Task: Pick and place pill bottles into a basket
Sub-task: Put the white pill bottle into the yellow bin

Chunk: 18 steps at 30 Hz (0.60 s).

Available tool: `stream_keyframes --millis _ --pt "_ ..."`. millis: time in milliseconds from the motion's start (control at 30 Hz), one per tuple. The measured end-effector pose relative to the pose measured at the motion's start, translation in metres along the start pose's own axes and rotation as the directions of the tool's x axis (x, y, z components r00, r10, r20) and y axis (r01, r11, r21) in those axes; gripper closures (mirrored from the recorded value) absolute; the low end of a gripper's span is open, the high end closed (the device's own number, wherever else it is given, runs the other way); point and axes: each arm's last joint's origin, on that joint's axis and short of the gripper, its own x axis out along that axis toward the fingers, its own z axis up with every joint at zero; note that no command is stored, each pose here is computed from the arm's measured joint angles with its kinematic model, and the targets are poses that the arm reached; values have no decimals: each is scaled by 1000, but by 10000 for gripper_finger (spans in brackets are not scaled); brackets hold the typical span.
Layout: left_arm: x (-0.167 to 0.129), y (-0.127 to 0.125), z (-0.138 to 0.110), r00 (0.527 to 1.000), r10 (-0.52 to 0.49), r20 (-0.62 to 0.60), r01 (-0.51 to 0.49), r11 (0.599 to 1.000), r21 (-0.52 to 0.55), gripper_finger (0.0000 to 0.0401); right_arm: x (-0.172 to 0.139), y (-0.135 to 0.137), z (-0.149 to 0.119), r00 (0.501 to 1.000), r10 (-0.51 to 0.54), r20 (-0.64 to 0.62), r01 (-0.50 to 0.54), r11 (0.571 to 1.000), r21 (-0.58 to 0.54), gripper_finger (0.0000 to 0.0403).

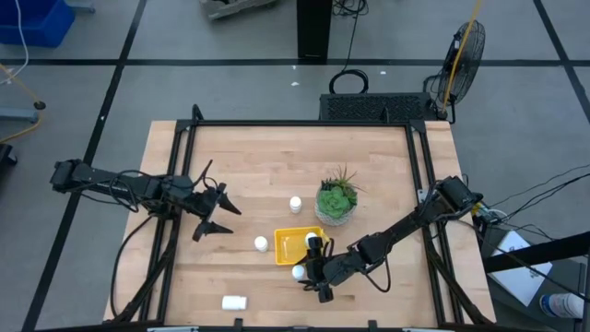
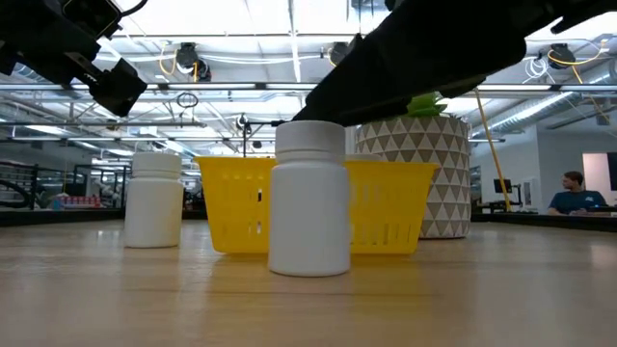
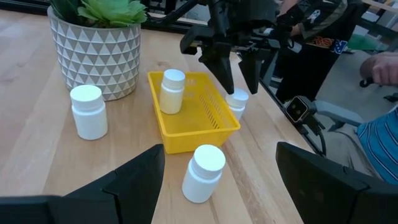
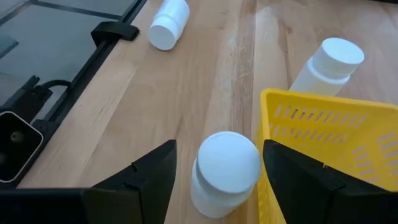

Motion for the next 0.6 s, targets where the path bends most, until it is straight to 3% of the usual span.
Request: stream_keyframes --millis 600 --pt "0 0 0 1000 0 -1 0 1000 -1 91 1 -5 -3 999 -11 -43 12 1000 29 170"
